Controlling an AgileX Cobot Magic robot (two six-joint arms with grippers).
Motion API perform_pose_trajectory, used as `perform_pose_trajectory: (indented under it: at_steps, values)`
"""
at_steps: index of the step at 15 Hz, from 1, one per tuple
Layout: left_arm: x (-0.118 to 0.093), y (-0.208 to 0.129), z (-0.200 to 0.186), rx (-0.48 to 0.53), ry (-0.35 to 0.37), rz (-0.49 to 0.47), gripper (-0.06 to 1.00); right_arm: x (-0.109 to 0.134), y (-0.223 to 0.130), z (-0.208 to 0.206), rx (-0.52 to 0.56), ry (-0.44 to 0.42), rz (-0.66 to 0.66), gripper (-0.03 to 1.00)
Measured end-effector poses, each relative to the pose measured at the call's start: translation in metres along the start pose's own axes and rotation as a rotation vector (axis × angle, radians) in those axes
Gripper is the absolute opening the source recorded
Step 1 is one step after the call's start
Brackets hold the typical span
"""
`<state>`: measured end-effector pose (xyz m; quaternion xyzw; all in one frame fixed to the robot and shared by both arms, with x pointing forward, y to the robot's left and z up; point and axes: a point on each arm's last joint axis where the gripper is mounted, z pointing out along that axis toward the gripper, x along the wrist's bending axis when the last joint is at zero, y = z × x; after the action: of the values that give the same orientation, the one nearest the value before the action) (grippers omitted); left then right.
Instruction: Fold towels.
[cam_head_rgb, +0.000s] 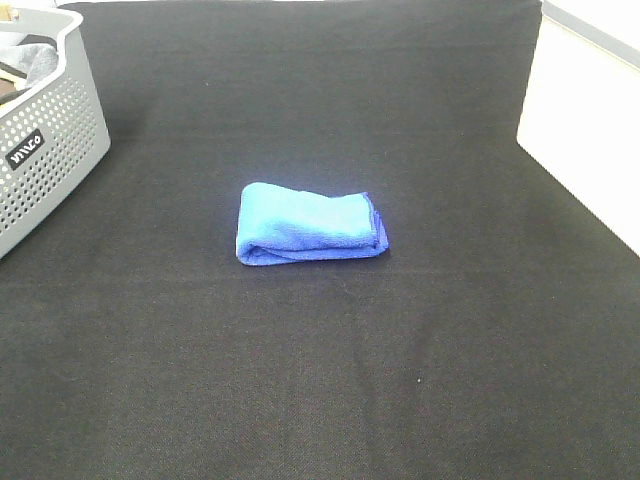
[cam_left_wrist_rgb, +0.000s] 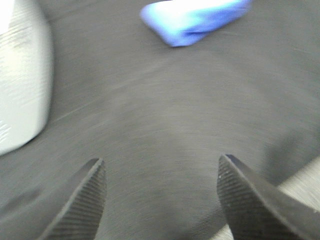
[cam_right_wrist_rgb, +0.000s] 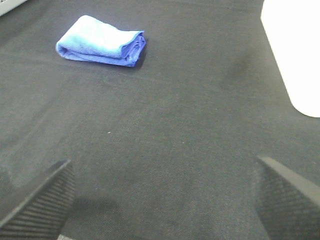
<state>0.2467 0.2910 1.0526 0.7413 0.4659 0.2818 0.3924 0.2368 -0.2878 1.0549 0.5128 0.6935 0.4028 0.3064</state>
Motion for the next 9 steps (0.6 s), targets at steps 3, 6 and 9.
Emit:
perform_pose_trajectory:
  at_steps: [3, 6, 9]
  values:
    - [0.000, -0.002, -0.004, -0.028, 0.164, -0.093, 0.62, 0.000, 0.001, 0.001, 0.000, -0.066, 0.043, 0.88]
    - [-0.003, -0.007, -0.011, -0.083, 0.262, -0.133, 0.62, 0.000, 0.001, 0.001, 0.000, -0.079, 0.052, 0.88]
    - [-0.003, -0.007, -0.012, -0.084, 0.263, -0.132, 0.62, 0.001, 0.000, -0.001, -0.016, -0.081, 0.049, 0.88]
